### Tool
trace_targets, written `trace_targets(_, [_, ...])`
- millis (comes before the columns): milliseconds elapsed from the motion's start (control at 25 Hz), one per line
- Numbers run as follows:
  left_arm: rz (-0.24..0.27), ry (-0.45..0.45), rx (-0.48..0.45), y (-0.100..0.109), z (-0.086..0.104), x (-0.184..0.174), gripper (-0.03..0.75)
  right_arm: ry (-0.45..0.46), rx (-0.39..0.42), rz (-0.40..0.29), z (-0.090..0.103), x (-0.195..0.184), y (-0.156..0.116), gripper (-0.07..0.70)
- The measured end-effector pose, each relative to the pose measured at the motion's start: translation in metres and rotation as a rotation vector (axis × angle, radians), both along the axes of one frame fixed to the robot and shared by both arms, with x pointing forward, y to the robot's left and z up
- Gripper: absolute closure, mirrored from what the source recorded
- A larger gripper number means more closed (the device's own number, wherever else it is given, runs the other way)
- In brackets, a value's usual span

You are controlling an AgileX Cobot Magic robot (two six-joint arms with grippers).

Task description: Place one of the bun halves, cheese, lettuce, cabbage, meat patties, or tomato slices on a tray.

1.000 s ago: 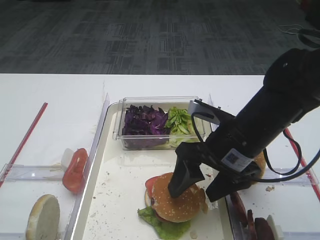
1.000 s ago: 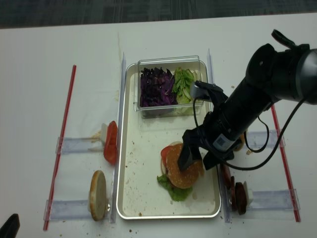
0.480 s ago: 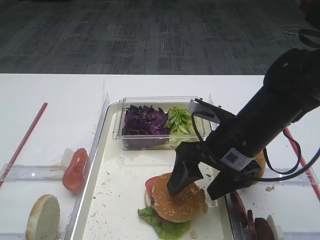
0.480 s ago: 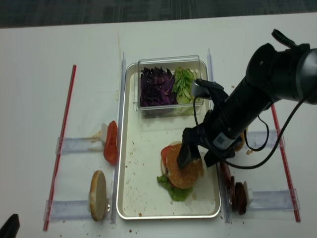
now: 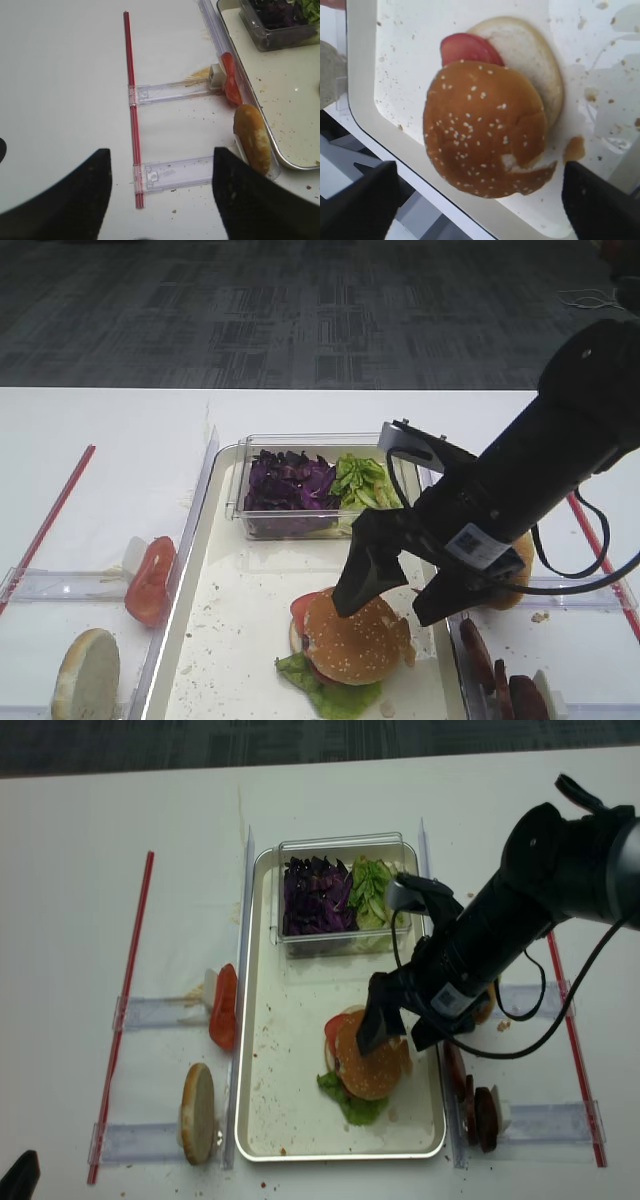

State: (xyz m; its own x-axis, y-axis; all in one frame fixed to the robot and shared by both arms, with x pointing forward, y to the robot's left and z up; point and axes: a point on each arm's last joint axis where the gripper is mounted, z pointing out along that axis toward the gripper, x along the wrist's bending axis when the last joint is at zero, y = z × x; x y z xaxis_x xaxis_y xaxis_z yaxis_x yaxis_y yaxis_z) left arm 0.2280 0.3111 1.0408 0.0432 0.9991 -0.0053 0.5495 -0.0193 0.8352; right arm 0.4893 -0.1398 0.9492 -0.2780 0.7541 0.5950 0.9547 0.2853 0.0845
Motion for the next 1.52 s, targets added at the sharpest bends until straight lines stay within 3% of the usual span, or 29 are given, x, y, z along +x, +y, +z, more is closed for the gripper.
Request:
trace_targets(400, [0.000, 0.000, 0.000, 0.000, 0.000, 0.000, 0.278, -0.113, 0.043, -0.022, 0.043, -0.011, -0.005, -0.048])
trace_targets(640, [0.000, 0.000, 0.000, 0.000, 0.000, 0.000, 0.278, -0.212, 0.078, -0.033, 0.084, -0.031, -0.014, -0.048])
trace_targets(960, [0.000, 0.000, 0.000, 0.000, 0.000, 0.000, 0.278, -0.345, 0.043, -0.065, 0.126, -0.062, -0.034, -0.048])
trace_targets(1080, [0.000, 0.000, 0.000, 0.000, 0.000, 0.000, 0.278, -0.364, -0.043, -0.107, 0.126, -0.064, -0.042, -0.048])
trace_targets(1360, [0.000, 0.000, 0.000, 0.000, 0.000, 0.000, 0.278, -0.442, -0.436, -0.231, 0.116, -0.053, -0.077, -0.048])
trace_targets(1520, [0.000, 0.000, 0.000, 0.000, 0.000, 0.000, 0.278, -0.451, -0.490, -0.246, 0.115, -0.052, -0.082, -0.048])
